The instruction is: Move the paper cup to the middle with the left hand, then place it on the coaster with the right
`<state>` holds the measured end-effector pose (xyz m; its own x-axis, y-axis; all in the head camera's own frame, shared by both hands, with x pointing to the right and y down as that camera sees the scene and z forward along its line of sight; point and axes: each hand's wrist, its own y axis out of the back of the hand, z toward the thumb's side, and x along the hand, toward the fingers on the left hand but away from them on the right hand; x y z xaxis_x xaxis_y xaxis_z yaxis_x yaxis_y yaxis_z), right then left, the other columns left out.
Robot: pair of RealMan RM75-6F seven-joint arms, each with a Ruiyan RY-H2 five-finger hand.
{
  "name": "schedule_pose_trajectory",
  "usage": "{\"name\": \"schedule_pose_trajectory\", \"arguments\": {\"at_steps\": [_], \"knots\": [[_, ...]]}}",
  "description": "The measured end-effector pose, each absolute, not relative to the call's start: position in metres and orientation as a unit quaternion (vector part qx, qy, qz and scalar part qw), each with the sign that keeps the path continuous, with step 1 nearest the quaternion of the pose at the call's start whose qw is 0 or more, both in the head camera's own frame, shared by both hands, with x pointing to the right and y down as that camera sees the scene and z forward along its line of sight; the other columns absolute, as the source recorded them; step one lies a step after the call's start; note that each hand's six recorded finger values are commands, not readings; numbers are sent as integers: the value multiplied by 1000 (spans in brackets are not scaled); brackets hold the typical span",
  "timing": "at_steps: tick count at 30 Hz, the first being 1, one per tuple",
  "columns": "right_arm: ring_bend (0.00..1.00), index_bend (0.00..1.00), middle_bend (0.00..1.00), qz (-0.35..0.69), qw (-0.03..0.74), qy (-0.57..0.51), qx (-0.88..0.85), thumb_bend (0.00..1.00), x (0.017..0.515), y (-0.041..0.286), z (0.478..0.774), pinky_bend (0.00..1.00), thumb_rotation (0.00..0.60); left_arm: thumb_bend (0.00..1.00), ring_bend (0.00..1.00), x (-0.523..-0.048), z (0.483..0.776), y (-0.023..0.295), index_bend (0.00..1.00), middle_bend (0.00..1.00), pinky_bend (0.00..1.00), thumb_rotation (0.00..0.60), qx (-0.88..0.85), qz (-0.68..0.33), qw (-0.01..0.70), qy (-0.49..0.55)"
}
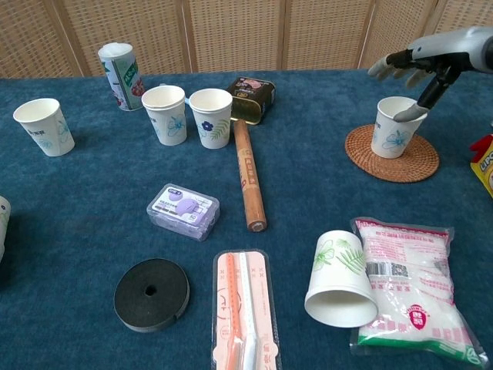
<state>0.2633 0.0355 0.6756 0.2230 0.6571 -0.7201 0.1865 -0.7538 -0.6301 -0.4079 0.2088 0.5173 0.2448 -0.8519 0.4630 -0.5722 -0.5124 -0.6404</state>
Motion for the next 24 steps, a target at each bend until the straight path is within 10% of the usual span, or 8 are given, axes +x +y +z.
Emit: {"name": "schedule_pose_trajectory", "arguments": {"at_steps": [24], "knots": [[0, 0, 0, 540, 297, -437, -655, 333, 353, 115, 582, 54, 600, 494, 0, -442, 522, 245, 0, 0, 0, 600, -728, -474, 203, 452]]}}
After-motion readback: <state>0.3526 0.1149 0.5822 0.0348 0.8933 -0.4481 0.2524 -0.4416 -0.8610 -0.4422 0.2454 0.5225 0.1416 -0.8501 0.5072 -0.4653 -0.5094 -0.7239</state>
